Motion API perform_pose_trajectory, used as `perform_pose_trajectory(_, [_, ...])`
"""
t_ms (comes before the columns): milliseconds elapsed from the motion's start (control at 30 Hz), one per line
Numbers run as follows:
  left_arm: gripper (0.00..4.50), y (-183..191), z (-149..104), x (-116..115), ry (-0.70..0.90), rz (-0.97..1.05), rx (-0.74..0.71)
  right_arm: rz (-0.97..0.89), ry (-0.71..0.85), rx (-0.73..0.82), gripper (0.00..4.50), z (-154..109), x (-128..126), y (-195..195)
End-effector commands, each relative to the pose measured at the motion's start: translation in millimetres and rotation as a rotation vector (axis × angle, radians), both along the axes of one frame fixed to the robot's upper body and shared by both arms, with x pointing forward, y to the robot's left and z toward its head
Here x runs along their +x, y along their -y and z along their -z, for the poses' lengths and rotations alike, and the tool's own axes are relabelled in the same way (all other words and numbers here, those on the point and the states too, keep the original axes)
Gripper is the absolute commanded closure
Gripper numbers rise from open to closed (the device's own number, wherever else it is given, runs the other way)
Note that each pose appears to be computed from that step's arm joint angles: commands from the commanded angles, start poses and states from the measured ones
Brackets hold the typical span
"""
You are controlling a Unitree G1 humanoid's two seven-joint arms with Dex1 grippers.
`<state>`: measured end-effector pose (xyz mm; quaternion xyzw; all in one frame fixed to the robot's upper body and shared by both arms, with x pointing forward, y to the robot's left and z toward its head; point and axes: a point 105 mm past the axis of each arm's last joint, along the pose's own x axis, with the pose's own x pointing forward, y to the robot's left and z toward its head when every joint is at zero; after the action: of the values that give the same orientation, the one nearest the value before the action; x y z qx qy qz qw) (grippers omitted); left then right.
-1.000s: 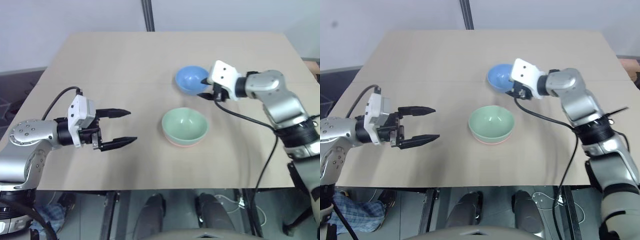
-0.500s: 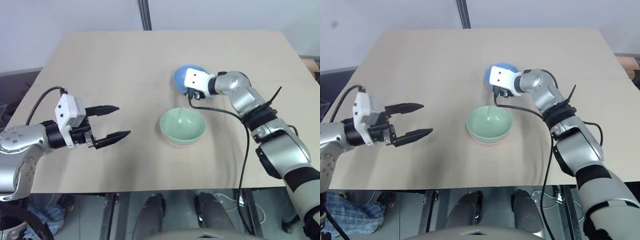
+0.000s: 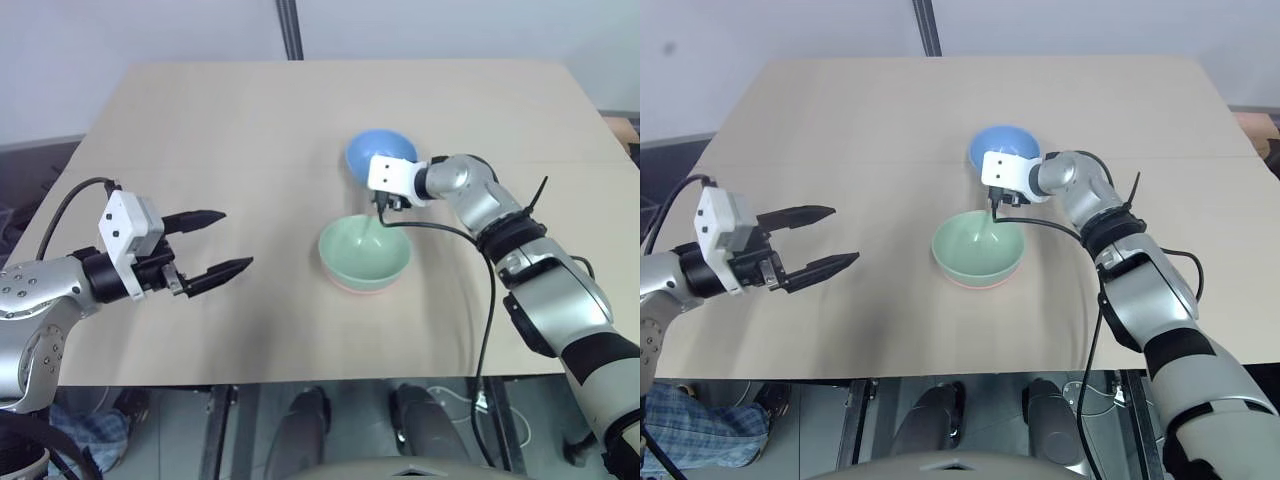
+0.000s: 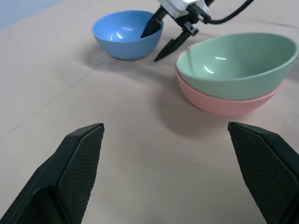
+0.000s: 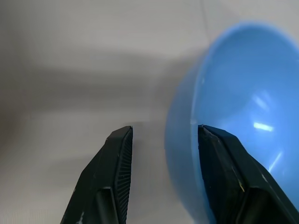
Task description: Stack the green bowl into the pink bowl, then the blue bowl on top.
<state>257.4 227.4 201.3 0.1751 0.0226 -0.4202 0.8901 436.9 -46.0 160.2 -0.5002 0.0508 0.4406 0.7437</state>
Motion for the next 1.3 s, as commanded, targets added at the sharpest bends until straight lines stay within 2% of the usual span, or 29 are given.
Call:
perform_pose_trajectory(33, [0.0, 3, -16, -4, 0.068, 0.006, -0.001, -0.032, 0.069, 0.016, 3.92, -24, 2, -8])
perform_pose_trajectory(67, [0.0, 3, -16, -4, 0.069, 0.008, -0.002, -0.032, 0.069, 0.018, 4.46, -24, 2, -8])
perform_pose_trajectory(200, [0.0, 3, -16, -3, 0.068, 0.011, -0.002, -0.04, 0.072, 0.026, 4.46, -27, 1, -9])
perform_pose_trajectory(333, [0.0, 6, -16, -2, 0.075, 0.026, 0.0, -0.142, 0.061, 0.085, 4.46, -45, -17, -17])
perform_pose_trajectory(433, [0.0, 6, -20, -1, 0.092, 0.029, -0.01, -0.234, -0.005, 0.175, 4.46, -66, -42, -22])
perform_pose_trajectory(567, [0.0, 6, -20, 0, 0.087, 0.054, -0.005, -0.433, -0.119, 0.275, 4.46, -102, -104, -17])
perform_pose_trajectory(700, [0.0, 5, -19, 2, 0.081, 0.069, 0.001, -0.503, -0.231, 0.263, 4.46, -100, -147, -7])
perform_pose_trajectory(833, [0.0, 6, -19, 6, 0.075, 0.092, 0.001, -0.522, -0.315, 0.194, 4.46, -80, -181, -1])
perform_pose_trajectory(933, [0.0, 9, -20, 9, 0.073, 0.112, -0.006, -0.505, -0.333, 0.186, 4.46, -73, -189, -4])
perform_pose_trajectory(1067, [0.0, 12, -23, 14, 0.069, 0.141, -0.001, -0.466, -0.303, 0.229, 4.46, -77, -184, -13])
perform_pose_trajectory(1100, [0.0, 12, -23, 15, 0.064, 0.145, 0.0, -0.461, -0.3, 0.231, 3.74, -78, -184, -14])
perform_pose_trajectory(1133, [0.0, 12, -22, 15, 0.057, 0.154, 0.002, -0.457, -0.301, 0.231, 3.44, -78, -184, -14])
perform_pose_trajectory(1233, [0.0, 13, -19, 14, 0.045, 0.174, 0.016, -0.428, -0.308, 0.252, 1.94, -79, -182, -13])
perform_pose_trajectory(1300, [0.0, 13, -20, 15, 0.047, 0.172, 0.015, -0.407, -0.311, 0.279, 1.94, -82, -182, -11])
